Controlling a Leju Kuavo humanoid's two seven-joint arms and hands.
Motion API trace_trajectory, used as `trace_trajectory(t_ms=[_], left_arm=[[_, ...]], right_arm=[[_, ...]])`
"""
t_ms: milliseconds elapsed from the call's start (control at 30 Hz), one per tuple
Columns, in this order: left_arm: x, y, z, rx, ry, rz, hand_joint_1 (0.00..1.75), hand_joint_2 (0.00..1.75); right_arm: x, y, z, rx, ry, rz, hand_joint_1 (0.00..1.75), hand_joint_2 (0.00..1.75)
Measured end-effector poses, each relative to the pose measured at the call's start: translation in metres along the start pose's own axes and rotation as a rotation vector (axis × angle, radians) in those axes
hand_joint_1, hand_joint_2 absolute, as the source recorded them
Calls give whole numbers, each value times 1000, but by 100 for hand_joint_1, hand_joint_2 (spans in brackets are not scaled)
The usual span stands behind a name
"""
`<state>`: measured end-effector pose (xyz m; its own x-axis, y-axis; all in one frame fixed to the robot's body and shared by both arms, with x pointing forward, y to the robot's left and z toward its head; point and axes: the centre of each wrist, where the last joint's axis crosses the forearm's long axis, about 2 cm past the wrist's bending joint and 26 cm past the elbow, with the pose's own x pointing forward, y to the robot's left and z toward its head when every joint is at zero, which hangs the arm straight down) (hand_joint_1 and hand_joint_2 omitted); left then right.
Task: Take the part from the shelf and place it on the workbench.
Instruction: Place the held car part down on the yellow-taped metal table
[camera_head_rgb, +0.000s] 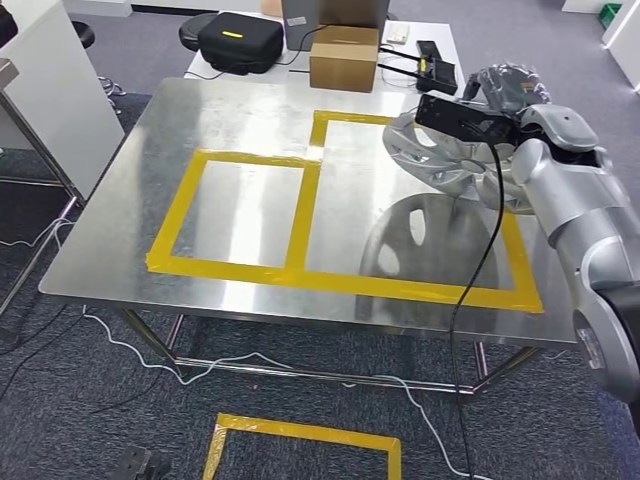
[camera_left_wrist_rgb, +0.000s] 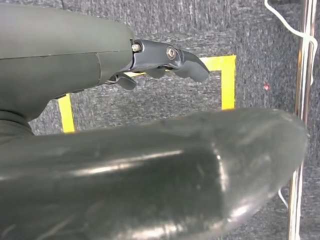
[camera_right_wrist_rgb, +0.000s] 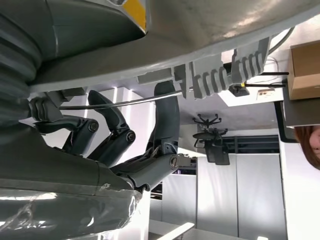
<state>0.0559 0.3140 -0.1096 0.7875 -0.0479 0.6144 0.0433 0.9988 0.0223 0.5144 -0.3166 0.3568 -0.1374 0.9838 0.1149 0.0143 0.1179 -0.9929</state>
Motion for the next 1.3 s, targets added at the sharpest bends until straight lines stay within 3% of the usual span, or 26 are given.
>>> trace_trajectory(t_ms=[67,100,133,267,533,1167,1300], left_arm=[[0,0,0,0,0,-8,0,131],[0,0,0,1,1,-15,0,175],[1,1,0,2,2,-24,0,175],[4,2,-2,10,3,-59,0,0],[1,4,-1,16,11,-84,0,0],[4,7,-2,19,7,-94,0,0],[3,8,-1,19,4,-87,0,0]], right_arm=[[9,-1,-2,-7,-18,4,0,0],[15,-1,-3,-10,-28,6,0,0],[22,1,-4,-11,-40,8,0,0],[46,9,-6,2,-75,7,0,0],[56,38,-2,64,-74,-12,0,0],[53,29,-4,46,-54,-97,0,0],[50,24,-4,-79,-106,-185,0,0]])
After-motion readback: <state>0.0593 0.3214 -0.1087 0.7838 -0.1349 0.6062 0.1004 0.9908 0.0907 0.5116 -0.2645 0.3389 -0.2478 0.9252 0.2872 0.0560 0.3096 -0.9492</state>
